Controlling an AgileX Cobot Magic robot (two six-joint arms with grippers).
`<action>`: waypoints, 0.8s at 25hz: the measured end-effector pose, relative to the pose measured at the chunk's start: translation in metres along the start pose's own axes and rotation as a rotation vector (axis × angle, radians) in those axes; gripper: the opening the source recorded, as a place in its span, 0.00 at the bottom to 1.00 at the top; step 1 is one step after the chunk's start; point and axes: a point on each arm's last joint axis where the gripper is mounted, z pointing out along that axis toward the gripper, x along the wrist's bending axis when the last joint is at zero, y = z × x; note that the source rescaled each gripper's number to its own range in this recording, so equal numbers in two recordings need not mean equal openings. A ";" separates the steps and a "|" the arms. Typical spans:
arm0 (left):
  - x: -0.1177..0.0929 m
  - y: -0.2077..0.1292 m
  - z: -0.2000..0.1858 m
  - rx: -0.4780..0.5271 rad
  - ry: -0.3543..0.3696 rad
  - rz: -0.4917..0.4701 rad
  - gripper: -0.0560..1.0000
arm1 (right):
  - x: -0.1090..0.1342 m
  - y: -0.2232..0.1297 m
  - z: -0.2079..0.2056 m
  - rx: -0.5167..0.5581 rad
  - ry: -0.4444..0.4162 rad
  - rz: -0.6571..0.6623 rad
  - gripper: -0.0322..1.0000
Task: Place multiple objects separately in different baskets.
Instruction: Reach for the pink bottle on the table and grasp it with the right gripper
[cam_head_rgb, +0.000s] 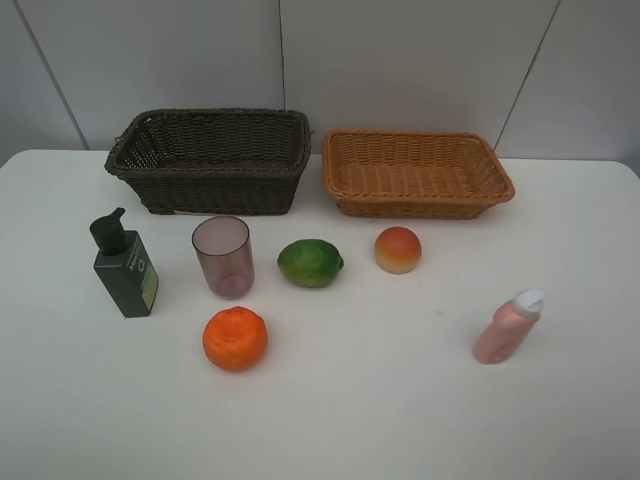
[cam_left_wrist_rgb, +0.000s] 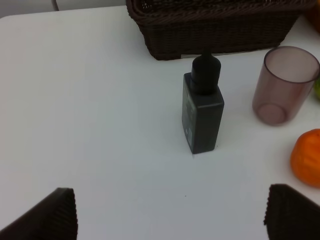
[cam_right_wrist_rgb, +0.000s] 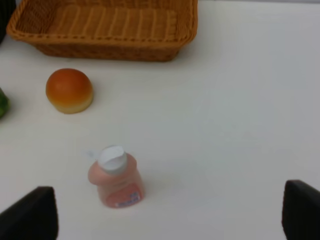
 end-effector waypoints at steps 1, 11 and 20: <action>0.000 0.000 0.000 0.000 0.000 0.000 0.97 | 0.001 0.006 0.005 0.031 0.011 0.007 0.95; 0.000 0.000 0.000 0.000 0.000 0.000 0.97 | 0.014 0.078 0.092 0.456 0.146 0.139 0.95; 0.000 0.000 0.000 0.000 0.000 0.000 0.97 | 0.037 0.101 0.152 0.639 -0.017 0.618 0.95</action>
